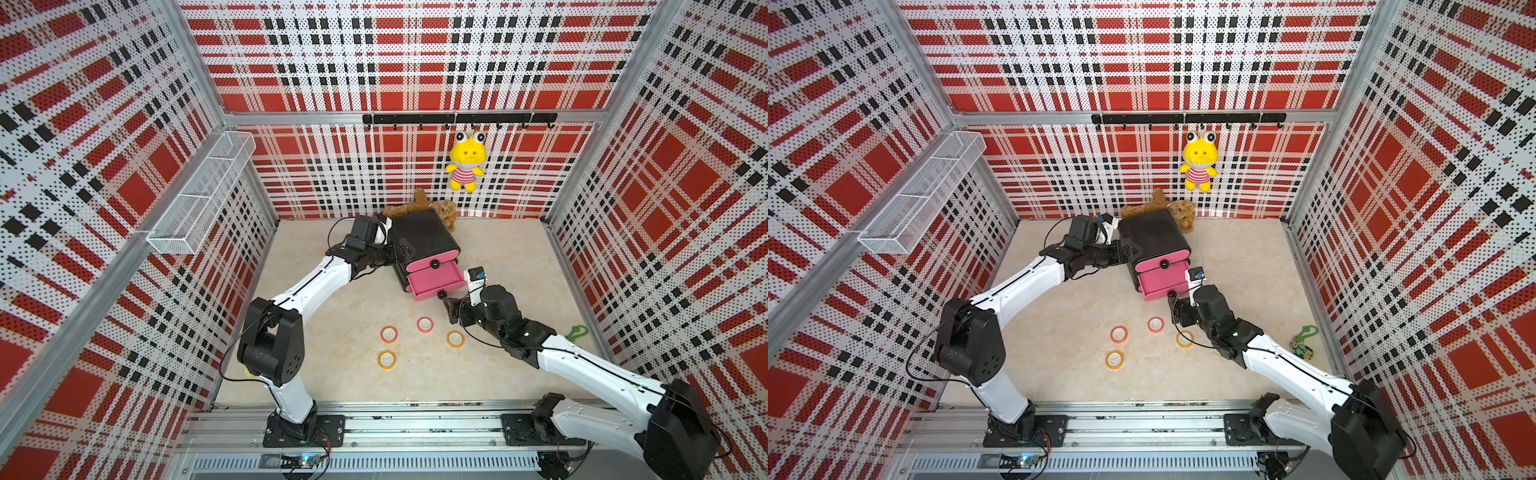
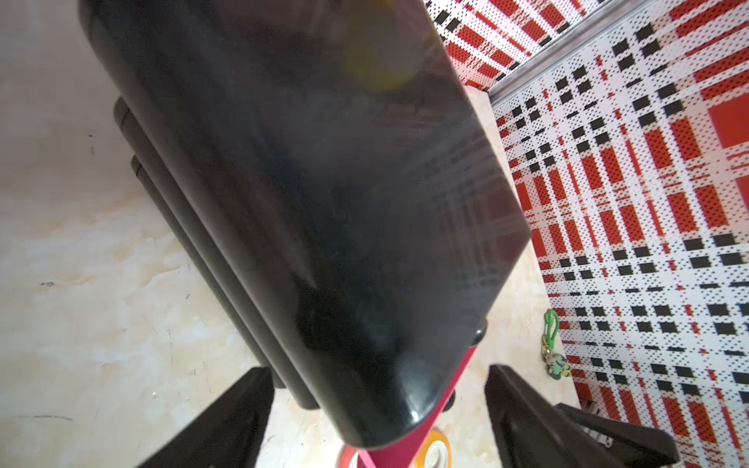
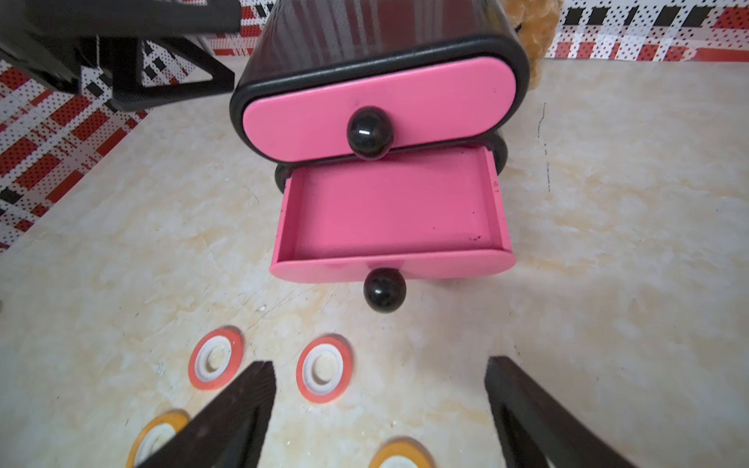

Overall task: Place the transparent tape into the drawer according to color
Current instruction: Open the drawer in the storage box, then pick up the tape from the center of the board.

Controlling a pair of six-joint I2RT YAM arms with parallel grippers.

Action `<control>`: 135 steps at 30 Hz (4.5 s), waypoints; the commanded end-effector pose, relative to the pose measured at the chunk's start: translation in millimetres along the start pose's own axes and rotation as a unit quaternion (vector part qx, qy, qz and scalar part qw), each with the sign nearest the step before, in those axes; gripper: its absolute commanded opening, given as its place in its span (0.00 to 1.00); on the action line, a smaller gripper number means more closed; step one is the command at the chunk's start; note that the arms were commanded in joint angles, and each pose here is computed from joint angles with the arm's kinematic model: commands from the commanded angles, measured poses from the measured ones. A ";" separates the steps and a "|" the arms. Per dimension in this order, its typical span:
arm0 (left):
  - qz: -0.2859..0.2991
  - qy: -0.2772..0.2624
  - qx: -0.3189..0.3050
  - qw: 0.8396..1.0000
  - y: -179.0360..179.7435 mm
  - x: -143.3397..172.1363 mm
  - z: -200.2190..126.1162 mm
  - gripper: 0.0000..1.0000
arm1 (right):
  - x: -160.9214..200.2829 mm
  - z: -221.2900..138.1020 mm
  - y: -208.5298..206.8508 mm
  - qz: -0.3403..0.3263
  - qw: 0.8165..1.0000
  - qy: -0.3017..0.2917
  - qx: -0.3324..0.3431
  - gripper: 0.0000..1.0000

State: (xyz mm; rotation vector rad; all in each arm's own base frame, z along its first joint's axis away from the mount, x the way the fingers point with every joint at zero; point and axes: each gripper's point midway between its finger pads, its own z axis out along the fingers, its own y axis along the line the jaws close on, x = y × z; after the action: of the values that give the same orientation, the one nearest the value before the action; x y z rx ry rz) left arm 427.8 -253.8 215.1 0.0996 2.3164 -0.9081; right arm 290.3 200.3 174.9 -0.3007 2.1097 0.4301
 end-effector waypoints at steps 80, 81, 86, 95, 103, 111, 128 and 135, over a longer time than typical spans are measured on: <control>-0.041 -0.040 -0.061 0.996 79.4 75.8 -85.4 0.99 | 161.3 48.9 -7.5 -0.074 0.914 0.389 0.092 0.77; -0.040 -0.040 -0.060 0.997 79.0 75.6 -85.2 0.99 | 161.5 49.1 -6.7 -0.073 0.914 0.389 0.090 0.77; -0.040 -0.040 -0.058 0.997 77.4 74.3 -85.3 0.99 | 165.5 48.2 -5.9 -0.070 0.911 0.397 0.086 0.72; -0.037 -0.046 -0.052 0.997 73.0 69.5 -87.8 0.99 | 177.5 38.2 -8.9 -0.060 0.904 0.414 0.086 0.71; -0.039 -0.046 -0.051 0.997 72.5 68.6 -87.6 0.99 | 181.8 35.1 -10.4 -0.061 0.901 0.421 0.087 0.63; -0.038 -0.049 -0.051 0.997 70.4 65.2 -89.4 0.99 | 184.0 36.0 -10.5 -0.060 0.900 0.423 0.087 0.55; -0.037 -0.057 -0.043 0.997 63.8 57.6 -92.7 0.99 | 148.2 23.3 -6.8 -0.052 0.917 0.384 0.091 0.52; -0.036 -0.060 -0.040 0.997 61.3 55.6 -94.2 0.99 | 135.2 11.4 -5.3 -0.045 0.922 0.373 0.090 0.52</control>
State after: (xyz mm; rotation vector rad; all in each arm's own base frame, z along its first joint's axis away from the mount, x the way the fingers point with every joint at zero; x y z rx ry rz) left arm 344.0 -155.2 178.5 -0.0889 2.3099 -0.8156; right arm 231.7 196.7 43.1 -0.5241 2.8508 0.0579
